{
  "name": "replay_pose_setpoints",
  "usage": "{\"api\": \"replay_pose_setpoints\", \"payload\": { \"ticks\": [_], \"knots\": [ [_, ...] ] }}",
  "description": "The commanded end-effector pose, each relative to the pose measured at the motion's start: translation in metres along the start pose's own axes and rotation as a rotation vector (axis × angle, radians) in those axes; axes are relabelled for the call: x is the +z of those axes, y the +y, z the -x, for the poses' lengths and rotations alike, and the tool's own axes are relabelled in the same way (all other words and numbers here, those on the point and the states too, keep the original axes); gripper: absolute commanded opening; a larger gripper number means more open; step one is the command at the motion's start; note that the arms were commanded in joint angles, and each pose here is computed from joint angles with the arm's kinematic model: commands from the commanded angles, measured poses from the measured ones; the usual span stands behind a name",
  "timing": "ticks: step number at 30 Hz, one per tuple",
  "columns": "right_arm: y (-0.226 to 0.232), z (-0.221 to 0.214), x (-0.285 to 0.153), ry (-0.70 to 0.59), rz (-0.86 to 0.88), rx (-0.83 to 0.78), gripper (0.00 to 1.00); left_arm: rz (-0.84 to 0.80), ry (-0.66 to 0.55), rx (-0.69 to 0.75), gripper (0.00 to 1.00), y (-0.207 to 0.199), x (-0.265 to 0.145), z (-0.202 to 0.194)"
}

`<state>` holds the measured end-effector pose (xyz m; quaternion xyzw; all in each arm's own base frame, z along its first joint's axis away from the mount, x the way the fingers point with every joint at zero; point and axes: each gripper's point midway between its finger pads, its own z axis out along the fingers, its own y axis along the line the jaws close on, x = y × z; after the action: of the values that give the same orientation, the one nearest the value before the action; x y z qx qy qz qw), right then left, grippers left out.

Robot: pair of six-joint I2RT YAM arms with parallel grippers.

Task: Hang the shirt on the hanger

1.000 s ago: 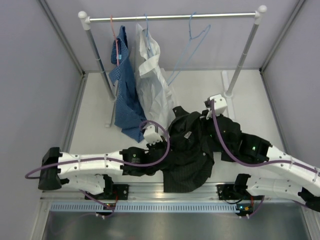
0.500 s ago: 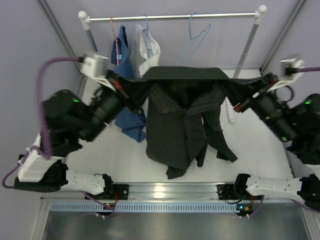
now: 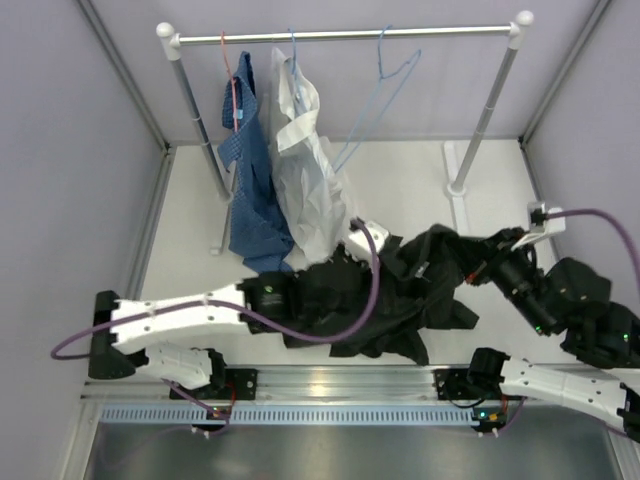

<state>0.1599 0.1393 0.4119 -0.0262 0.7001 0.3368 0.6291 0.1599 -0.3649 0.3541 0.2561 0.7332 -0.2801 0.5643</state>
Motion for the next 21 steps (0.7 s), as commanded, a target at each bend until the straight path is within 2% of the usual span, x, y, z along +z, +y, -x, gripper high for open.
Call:
{"api": "replay_pose_setpoints", "payload": {
  "ticks": [1,2,4,5,6,8,12,15,16,18,20,21],
  "knots": [
    [-0.071,-0.041,-0.024,-0.001,-0.257,0.137,0.0,-0.001,-0.014,-0.313,0.0,-0.022,0.023,-0.052],
    [-0.076,-0.051,-0.026,0.01,-0.265,0.177,0.0,0.032,0.023,-0.305,0.0,-0.02,0.026,-0.084],
    [-0.086,-0.074,-0.033,0.048,-0.268,0.178,0.0,0.066,0.066,-0.315,0.0,-0.021,0.037,-0.11],
    [-0.088,-0.081,-0.034,0.064,-0.267,0.176,0.08,0.069,0.071,-0.308,0.0,-0.023,0.041,-0.111],
    [-0.089,-0.084,-0.036,0.079,-0.262,0.167,0.19,0.069,0.083,-0.293,0.0,-0.025,0.044,-0.114],
    [-0.091,-0.083,-0.045,0.112,-0.257,0.14,0.58,0.068,0.107,-0.249,0.0,-0.028,0.047,-0.111],
    [-0.088,-0.066,-0.057,0.125,-0.226,0.081,0.7,0.021,0.13,-0.194,0.0,-0.036,0.044,-0.098],
    [-0.064,-0.059,-0.054,0.166,-0.093,-0.024,0.73,-0.014,0.114,-0.17,0.0,-0.038,0.038,-0.086],
    [-0.037,-0.075,-0.049,0.261,0.032,-0.07,0.75,-0.038,0.111,-0.158,0.0,-0.041,0.036,-0.081],
    [-0.006,-0.099,-0.038,0.403,0.178,-0.201,0.77,-0.072,0.111,-0.141,0.0,-0.044,0.031,-0.073],
    [-0.001,-0.109,-0.029,0.454,0.204,-0.299,0.78,-0.092,0.117,-0.122,0.0,-0.046,0.028,-0.069],
    [-0.006,-0.117,-0.016,0.485,0.155,-0.347,0.78,-0.099,0.122,-0.11,0.0,-0.047,0.026,-0.066]
  ]
}}
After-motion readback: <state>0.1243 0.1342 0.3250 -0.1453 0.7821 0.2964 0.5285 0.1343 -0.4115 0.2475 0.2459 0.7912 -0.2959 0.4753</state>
